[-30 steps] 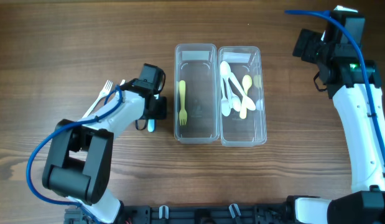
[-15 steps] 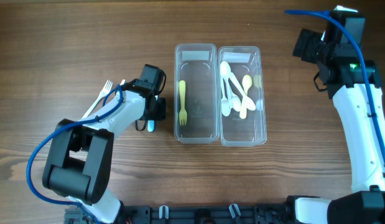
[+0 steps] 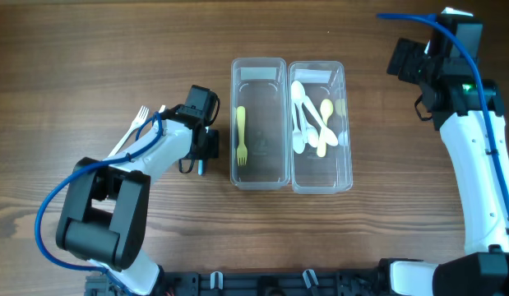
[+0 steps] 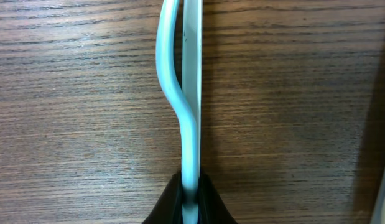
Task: Pack container
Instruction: 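Lower the left gripper and grasp the light-blue fork by its handle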
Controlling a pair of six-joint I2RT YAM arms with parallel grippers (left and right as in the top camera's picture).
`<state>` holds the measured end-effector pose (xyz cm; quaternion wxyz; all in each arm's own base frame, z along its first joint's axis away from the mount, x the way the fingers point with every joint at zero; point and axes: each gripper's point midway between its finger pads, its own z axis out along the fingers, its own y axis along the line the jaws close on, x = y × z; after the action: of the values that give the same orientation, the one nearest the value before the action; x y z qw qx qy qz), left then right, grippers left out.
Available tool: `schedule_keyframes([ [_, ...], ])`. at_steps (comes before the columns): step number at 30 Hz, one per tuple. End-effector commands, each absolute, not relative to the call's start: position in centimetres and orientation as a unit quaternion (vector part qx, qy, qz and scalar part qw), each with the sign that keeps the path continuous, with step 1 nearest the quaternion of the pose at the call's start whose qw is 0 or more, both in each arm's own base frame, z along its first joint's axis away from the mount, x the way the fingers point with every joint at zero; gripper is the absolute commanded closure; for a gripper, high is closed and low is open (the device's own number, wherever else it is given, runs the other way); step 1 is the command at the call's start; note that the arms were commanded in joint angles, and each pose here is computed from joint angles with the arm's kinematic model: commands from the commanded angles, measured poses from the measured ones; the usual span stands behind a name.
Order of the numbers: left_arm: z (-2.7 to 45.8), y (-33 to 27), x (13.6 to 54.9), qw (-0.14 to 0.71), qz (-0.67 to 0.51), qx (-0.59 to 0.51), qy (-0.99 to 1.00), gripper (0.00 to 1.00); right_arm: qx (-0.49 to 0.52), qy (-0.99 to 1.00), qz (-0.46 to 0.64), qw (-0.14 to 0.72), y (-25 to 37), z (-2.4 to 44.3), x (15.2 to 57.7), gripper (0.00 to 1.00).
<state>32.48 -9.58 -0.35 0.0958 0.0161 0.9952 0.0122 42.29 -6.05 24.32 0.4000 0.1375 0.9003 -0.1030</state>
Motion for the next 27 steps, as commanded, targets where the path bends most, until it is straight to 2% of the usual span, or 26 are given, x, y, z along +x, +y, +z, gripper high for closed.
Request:
schedule_keyframes([
  [1, -1.3, -7.5, 31.6, 0.071, 0.065, 0.017, 0.995, 0.96, 0.131, 0.900, -0.108, 0.401, -6.2, 24.5, 42.5, 0.00],
  [5, -0.1, -7.5, 31.7, 0.074, 0.066, 0.016, 0.995, 0.96, 0.131, 0.900, -0.108, 0.401, -6.2, 24.5, 42.5, 0.00],
  [6, 0.2, -7.6, 31.9, 0.079, 0.064, 0.014, 0.995, 0.93, 0.131, 0.900, -0.108, 0.401, -6.2, 24.5, 42.5, 0.00],
  [9, 0.3, -7.6, 32.0, 0.083, 0.063, 0.014, 0.994, 0.51, 0.131, 0.900, -0.108, 0.401, -6.2, 24.5, 42.5, 0.00],
  [11, 0.3, -7.7, 32.1, 0.084, 0.062, 0.014, 0.994, 0.37, 0.131, 0.900, -0.108, 0.401, -6.2, 24.5, 42.5, 0.00],
  [12, 0.3, -7.7, 32.1, 0.084, 0.062, 0.014, 0.994, 0.25, 0.131, 0.900, -0.108, 0.401, -6.2, 24.5, 42.5, 0.00],
  [13, 0.3, -7.7, 32.0, 0.083, 0.062, 0.014, 0.994, 0.27, 0.131, 0.900, -0.108, 0.401, -6.2, 24.5, 42.5, 0.00],
  [16, 0.2, -7.7, 31.6, 0.074, 0.058, 0.015, 0.995, 0.49, 0.131, 0.900, -0.108, 0.401, -6.2, 24.5, 42.5, 0.00],
  [18, 0.1, -8.0, 30.9, 0.058, 0.048, 0.016, 0.997, 0.57, 0.131, 0.900, -0.108, 0.401, -6.2, 24.5, 42.5, 0.00],
  [21, -0.1, -8.0, 29.5, 0.030, 0.044, 0.000, 0.999, 0.61, 0.131, 0.900, -0.108, 0.401, -6.2, 24.5, 42.5, 0.00],
  [27, -0.1, -7.6, 28.3, 0.006, 0.052, -0.011, 0.999, 0.81, 0.131, 0.900, -0.108, 0.401, -6.2, 24.5, 42.5, 0.00],
])
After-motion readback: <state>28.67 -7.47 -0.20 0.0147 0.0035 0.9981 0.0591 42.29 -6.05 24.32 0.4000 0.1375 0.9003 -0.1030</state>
